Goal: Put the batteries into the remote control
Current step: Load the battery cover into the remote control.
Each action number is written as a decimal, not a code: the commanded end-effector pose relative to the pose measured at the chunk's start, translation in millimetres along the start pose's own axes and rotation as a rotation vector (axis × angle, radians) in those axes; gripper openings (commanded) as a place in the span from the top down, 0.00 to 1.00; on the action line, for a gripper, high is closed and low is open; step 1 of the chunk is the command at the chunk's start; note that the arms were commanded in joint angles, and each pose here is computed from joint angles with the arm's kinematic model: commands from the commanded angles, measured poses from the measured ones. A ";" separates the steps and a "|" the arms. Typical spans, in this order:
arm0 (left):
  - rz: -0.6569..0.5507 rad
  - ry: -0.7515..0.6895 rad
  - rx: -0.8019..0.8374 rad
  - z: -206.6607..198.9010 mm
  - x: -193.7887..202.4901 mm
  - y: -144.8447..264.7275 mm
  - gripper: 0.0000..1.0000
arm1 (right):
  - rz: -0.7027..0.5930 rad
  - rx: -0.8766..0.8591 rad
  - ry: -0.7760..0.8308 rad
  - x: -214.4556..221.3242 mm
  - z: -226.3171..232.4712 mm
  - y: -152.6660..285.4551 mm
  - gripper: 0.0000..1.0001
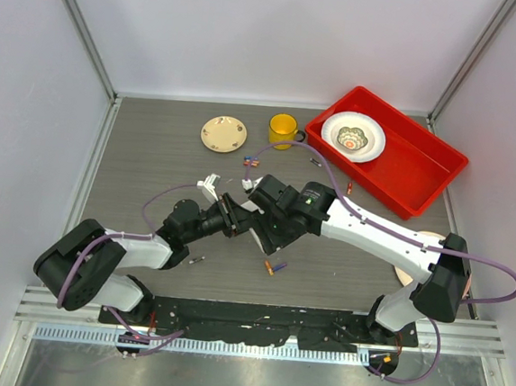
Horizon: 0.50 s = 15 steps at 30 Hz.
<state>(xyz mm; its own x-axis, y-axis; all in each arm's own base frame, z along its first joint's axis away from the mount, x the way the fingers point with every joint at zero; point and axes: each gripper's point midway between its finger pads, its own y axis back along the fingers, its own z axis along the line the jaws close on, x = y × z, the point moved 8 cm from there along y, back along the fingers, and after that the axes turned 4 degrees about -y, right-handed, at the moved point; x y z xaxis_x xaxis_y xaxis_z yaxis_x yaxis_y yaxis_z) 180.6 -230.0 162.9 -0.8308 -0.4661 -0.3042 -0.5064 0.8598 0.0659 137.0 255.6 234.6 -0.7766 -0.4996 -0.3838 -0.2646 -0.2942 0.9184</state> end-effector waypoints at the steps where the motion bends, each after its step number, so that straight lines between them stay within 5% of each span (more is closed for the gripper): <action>1: -0.006 -0.052 0.164 -31.8 -3.2 3.6 1.00 | -0.083 0.005 -0.008 -9.9 1.7 6.6 0.86; 15: 0.023 -0.038 0.264 -46.0 1.6 3.3 1.00 | -0.127 0.023 -0.015 -18.6 0.5 7.2 0.87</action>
<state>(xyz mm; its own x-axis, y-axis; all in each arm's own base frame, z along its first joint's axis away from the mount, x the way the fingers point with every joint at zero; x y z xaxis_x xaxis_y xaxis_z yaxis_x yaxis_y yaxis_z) 179.9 -231.2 171.2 -0.8209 -0.4748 -0.3174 -0.5043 0.8635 0.0126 137.8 255.4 234.6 -0.7716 -0.5001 -0.3930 -0.2817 -0.2853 0.9161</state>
